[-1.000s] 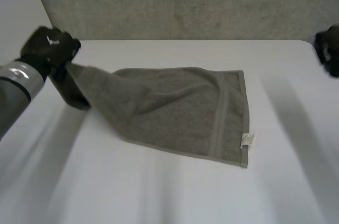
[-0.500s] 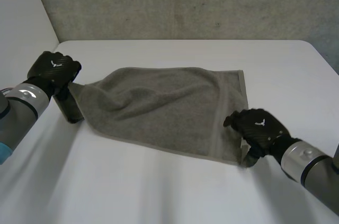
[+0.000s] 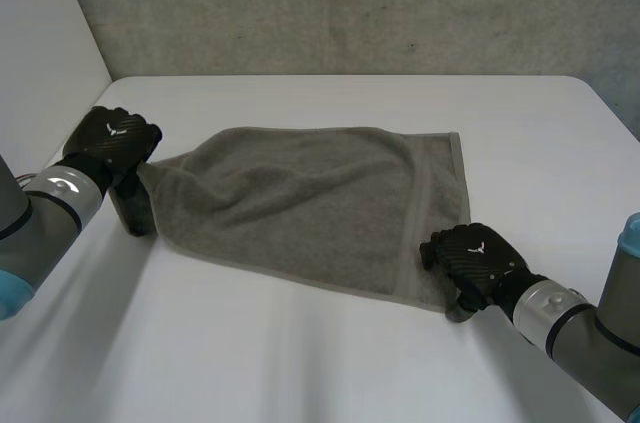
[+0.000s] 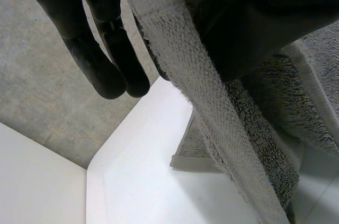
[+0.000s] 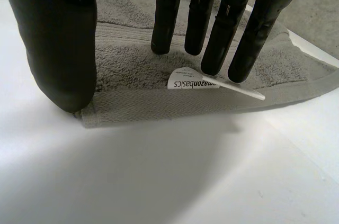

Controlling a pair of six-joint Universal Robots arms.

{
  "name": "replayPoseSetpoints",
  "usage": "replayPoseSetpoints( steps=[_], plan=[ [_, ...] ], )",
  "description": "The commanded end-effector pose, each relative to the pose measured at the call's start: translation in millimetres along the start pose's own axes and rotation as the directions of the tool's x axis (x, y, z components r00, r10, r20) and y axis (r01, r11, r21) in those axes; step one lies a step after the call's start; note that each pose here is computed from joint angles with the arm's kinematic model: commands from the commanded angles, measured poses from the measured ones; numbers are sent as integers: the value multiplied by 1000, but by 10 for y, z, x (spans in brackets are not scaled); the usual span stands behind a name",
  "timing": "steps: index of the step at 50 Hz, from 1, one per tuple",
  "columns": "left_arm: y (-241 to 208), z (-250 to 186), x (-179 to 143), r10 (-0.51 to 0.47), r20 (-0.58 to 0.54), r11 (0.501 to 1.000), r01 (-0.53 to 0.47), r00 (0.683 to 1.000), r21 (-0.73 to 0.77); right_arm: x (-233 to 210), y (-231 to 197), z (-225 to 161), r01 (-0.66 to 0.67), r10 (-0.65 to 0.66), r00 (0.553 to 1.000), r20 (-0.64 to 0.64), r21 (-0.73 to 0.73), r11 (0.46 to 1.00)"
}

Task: Fold the towel.

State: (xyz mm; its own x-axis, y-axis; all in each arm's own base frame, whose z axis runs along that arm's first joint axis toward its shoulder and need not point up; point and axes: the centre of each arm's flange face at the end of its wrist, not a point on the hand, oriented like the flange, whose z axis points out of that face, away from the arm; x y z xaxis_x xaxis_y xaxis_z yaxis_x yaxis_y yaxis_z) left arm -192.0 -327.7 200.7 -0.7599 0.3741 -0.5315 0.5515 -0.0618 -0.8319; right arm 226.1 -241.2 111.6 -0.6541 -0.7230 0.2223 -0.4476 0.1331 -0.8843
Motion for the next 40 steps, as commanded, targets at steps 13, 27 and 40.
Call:
replayPoseSetpoints(
  steps=[13,27,40],
  plan=[
    [22,5,20,-3,-5,1000,3,1000,-5,40,-107,99,57,-56,998,-16,57,997],
    [22,5,20,-3,-5,1000,3,1000,-5,7,-96,208,67,-67,998,-18,42,997],
    [22,1,20,-3,-4,1000,3,1000,-6,0,-307,-105,52,-51,999,-13,37,998]
  ],
)
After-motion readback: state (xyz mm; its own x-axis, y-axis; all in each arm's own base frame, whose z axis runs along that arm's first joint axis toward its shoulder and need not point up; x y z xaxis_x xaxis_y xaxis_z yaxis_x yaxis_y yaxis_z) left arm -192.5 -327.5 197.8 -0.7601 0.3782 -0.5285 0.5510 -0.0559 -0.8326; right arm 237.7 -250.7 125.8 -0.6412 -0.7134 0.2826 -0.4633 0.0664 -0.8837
